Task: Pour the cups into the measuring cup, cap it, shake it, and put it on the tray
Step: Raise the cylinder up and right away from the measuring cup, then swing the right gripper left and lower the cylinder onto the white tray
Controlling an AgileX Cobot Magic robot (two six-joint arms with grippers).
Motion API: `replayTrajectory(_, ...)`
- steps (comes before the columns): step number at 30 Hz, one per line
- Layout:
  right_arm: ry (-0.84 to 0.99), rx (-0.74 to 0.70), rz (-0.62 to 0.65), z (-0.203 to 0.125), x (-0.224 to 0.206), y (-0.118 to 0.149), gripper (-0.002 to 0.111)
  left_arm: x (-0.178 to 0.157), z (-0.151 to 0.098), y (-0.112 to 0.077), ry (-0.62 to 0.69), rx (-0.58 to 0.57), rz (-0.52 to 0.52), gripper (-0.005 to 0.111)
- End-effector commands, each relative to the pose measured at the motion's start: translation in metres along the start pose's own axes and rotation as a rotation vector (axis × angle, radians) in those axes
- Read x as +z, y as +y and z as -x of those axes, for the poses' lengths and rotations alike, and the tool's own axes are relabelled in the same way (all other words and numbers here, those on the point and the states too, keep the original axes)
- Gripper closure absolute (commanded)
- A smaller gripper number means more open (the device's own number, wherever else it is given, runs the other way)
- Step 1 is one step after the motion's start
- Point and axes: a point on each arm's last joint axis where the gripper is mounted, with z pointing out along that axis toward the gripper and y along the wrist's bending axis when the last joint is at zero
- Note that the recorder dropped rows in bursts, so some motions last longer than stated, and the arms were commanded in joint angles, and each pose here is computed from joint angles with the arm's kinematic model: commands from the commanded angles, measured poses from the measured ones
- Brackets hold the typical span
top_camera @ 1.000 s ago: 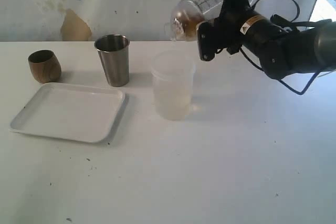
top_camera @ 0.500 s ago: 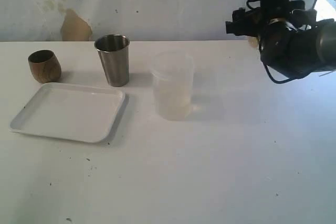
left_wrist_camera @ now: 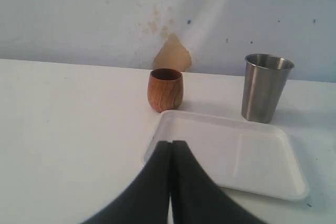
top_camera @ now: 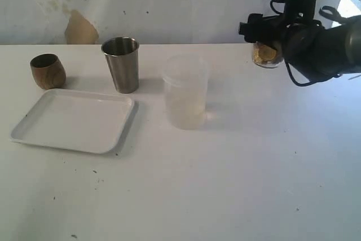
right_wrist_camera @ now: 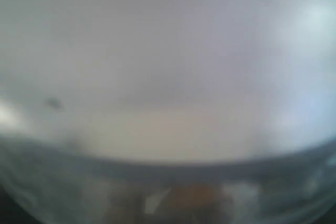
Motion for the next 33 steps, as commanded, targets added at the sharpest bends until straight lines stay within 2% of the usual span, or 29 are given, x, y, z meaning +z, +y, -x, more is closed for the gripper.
replayTrajectory(1,-0.062,-0.08,0.061,0.029,-0.014,0.002,0.108,0.0,0.0,0.0,-0.011,-0.003,-0.002,0.107)
replayTrajectory(4,-0.103,-0.16,0.153,0.047,-0.03,0.013,0.108,0.0,0.0,0.0,-0.011,-0.003,-0.002,0.107)
replayTrajectory(11,-0.192,-0.178,0.343,0.087,-0.084,0.042,0.108,0.0,0.0,0.0,-0.011,-0.003,-0.002,0.107)
replayTrajectory(16,-0.222,-0.125,0.481,0.099,-0.121,0.072,0.108,0.0,0.0,0.0,-0.011,-0.003,-0.002,0.107)
replayTrajectory(22,-0.173,-0.121,0.693,0.073,-0.148,0.13,0.108,0.0,0.0,0.0,-0.011,-0.003,-0.002,0.107)
replayTrajectory(33,-0.108,-0.203,0.886,-0.011,-0.16,0.211,0.108,0.0,0.0,0.0,-0.011,-0.003,-0.002,0.107)
